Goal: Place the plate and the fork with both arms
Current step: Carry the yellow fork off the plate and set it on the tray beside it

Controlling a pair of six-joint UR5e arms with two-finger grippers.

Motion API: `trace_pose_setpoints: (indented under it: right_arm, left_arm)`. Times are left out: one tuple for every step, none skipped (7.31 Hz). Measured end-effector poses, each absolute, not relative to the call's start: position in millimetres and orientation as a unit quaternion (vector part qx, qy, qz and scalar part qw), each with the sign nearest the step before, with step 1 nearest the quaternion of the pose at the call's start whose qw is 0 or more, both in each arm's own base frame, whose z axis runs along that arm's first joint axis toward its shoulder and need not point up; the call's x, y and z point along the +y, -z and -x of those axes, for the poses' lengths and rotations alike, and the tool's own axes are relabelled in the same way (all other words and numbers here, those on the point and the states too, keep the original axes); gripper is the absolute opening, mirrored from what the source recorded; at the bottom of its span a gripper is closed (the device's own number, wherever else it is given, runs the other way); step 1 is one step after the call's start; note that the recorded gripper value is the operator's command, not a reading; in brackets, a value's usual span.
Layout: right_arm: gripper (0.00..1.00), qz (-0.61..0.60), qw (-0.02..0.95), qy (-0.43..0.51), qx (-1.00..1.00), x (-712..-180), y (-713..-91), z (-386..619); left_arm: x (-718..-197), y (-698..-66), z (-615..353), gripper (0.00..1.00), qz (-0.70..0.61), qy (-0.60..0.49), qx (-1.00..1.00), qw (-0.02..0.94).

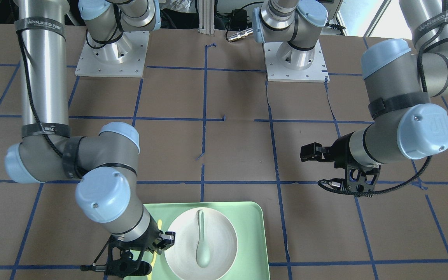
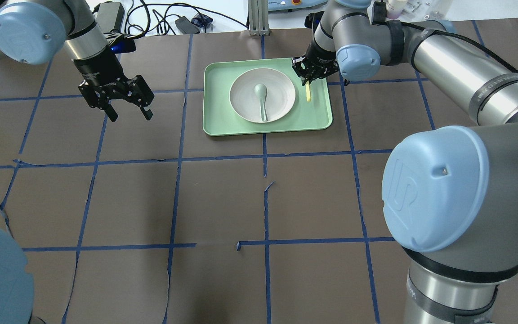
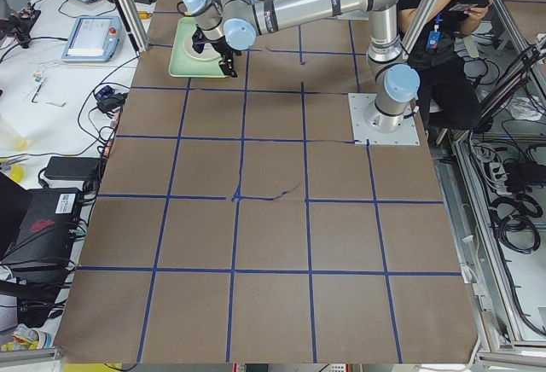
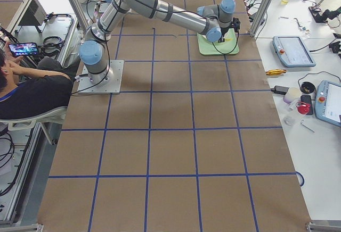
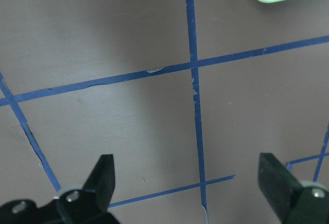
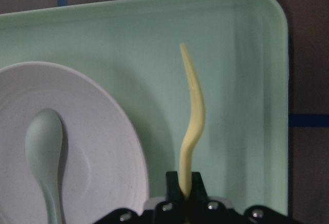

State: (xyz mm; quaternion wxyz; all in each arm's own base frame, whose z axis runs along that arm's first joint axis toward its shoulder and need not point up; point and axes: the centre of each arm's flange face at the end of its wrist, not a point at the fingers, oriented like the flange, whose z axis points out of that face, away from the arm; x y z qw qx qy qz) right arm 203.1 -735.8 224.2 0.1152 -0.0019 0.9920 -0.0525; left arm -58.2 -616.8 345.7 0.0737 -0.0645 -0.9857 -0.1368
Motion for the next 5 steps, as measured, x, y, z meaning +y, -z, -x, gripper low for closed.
trace_pose_setpoints:
  right_arm:
    - [0.85, 0.003, 0.122, 0.048, 0.991, -735.1, -217.9, -199.6]
    - [1.00, 0.002, 0.123, 0.044, 0.991, -734.5, -212.6, -197.0]
    - [1.00, 0.001, 0.118, 0.044, 0.992, -733.4, -213.7, -194.9]
    - [1.00, 0.001, 0.103, 0.052, 0.993, -731.0, -226.2, -191.6]
    - [1.00, 0.000, 0.077, 0.054, 0.996, -725.9, -244.8, -185.9]
  left_arm:
    - [-616.7, -346.0, 58.4, 1.00, 0.064, 0.136, -0.986, 0.074]
    - [-616.6, -346.2, 58.5, 1.00, 0.063, 0.136, -0.986, 0.074]
    - [-616.5, -346.1, 58.6, 1.00, 0.063, 0.136, -0.986, 0.075]
    - [-615.8, -345.3, 59.0, 1.00, 0.063, 0.137, -0.986, 0.075]
    - [-615.0, -344.8, 61.1, 1.00, 0.062, 0.138, -0.986, 0.074]
